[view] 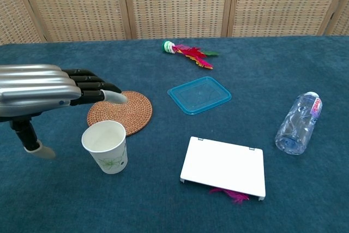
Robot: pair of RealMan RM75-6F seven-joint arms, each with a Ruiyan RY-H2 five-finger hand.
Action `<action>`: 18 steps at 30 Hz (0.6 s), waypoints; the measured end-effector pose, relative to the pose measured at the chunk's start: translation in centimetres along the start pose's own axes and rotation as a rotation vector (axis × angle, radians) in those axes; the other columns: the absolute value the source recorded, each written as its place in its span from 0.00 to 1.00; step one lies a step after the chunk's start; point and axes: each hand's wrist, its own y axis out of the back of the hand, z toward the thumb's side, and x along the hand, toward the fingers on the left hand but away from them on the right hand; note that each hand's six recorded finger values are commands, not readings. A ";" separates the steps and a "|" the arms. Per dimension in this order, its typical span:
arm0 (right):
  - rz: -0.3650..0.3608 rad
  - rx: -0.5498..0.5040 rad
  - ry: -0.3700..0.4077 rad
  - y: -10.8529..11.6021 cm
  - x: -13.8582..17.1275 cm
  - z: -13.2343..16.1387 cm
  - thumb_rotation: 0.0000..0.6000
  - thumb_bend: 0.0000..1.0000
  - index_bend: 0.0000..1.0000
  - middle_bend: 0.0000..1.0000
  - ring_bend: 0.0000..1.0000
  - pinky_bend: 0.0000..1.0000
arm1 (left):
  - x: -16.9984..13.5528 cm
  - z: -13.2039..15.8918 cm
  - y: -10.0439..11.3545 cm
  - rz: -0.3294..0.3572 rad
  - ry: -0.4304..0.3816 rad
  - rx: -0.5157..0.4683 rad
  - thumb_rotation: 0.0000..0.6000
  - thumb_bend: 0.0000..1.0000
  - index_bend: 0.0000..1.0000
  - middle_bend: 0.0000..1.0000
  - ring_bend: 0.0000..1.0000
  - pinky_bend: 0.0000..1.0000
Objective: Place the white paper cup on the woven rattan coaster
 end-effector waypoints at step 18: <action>-0.006 -0.031 -0.004 0.4 0.1 -0.4 1.00 0.12 0.04 0.00 0.00 0.00 | 3.4 2.3 -1.6 -0.114 0.008 0.055 1.00 0.23 0.00 0.00 0.00 0.00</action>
